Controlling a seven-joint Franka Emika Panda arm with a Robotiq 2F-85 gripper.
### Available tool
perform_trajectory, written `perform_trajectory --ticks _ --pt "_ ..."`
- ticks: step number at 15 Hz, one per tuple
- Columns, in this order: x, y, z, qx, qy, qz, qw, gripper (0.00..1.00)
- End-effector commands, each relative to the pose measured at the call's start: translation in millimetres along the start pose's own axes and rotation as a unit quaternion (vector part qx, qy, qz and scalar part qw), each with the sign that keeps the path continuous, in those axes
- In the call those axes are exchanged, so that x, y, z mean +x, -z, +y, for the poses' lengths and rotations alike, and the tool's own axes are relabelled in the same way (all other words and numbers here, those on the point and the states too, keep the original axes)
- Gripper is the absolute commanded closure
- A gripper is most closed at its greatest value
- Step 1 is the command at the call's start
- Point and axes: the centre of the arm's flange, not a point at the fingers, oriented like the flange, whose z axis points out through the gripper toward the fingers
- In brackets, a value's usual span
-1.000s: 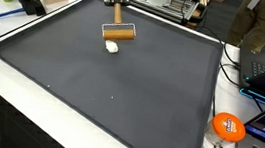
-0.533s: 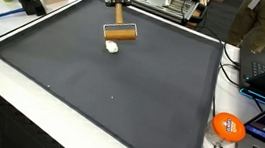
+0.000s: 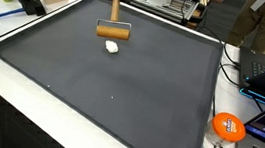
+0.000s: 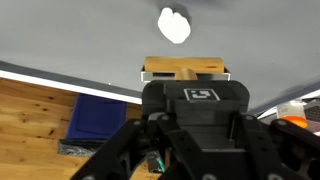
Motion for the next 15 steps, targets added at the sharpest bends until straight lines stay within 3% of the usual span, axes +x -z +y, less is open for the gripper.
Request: perform_trajectory --ticks 1,3,5,8,10,11,15 --pt "70 41 -21 -0.045 0.025 -0.072 0.9961 0.78" --pt "79 24 -33 -0.036 0.029 -0.11 0.9928 0.78" --pt "67 3 -37 -0.039 0.011 -0.152 0.9876 0.78" --pt "71 0 -36 -0.042 -0.036 -0.096 0.9938 0.78" --pt "75 11 -34 -0.066 -0.08 -0.064 0.9925 0.78" --pt "38 -41 -22 -0.052 -0.047 -0.081 0.9943 0.53" --pt "49 -21 -17 -0.064 -0.073 -0.056 0.9937 0.53"
